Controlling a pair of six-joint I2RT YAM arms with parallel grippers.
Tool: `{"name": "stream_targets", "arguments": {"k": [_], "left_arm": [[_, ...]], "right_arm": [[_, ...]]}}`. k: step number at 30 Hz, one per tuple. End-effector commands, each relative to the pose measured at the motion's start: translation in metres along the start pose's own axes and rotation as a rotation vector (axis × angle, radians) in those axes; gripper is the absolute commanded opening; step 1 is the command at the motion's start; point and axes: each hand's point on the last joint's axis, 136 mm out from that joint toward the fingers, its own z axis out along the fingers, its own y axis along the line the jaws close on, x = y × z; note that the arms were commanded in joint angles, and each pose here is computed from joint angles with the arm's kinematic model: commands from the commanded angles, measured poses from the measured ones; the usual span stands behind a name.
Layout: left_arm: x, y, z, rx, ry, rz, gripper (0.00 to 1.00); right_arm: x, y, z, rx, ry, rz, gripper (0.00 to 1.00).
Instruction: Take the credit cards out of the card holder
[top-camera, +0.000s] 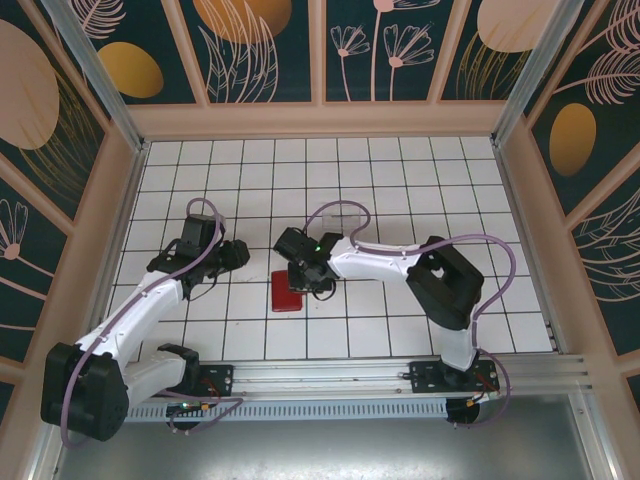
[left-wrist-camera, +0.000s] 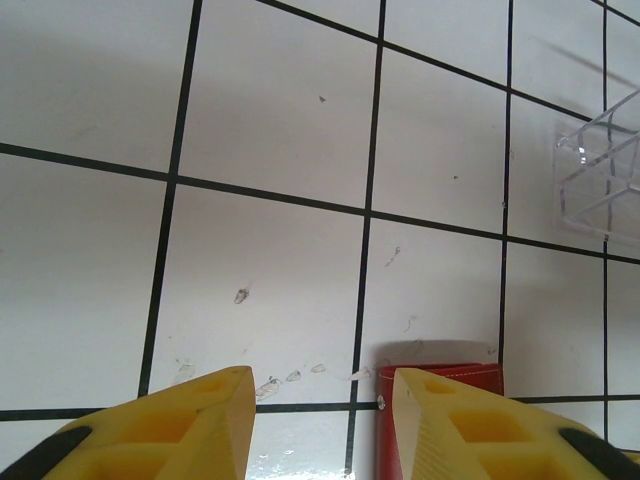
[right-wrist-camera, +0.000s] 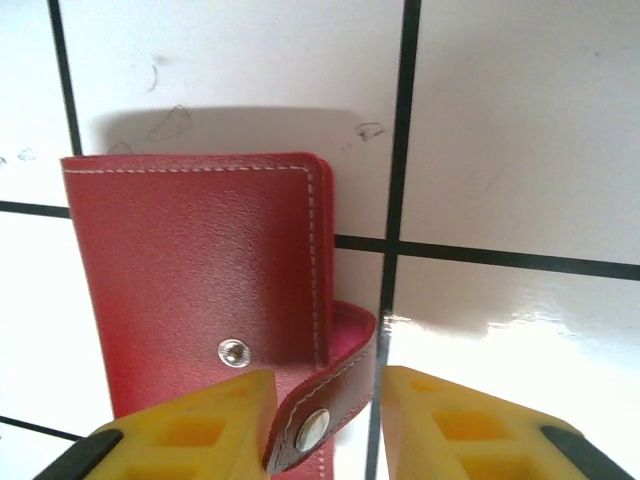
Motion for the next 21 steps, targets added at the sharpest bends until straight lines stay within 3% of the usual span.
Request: {"name": "stream_targets", "arguments": {"k": [1,4,9,15,21], "left_arm": [[0.001,-0.002,0.002,0.019,0.008,0.009,0.42],[0.002,-0.005,0.001,0.033,0.014,0.017,0.43],[0.011,-0.011,0.004,0.066,0.049,0.007,0.45],[0.028,-0.044,0.013,0.161,0.093,0.005,0.51],[0.048,-0.049,0.027,0.143,0.155,-0.023,0.63]], "right_arm": [[-0.007,-0.006,-0.01,0.007,-0.044,0.009,0.26],[-0.009,-0.006,-0.014,0.0,-0.063,0.006,0.12],[-0.017,-0.002,-0.025,-0.013,-0.105,-0.013,0.01],[-0.023,0.009,-0.043,-0.066,-0.152,-0.026,0.0],[-0.026,0.022,-0.059,-0.142,-0.189,-0.051,0.0]]}}
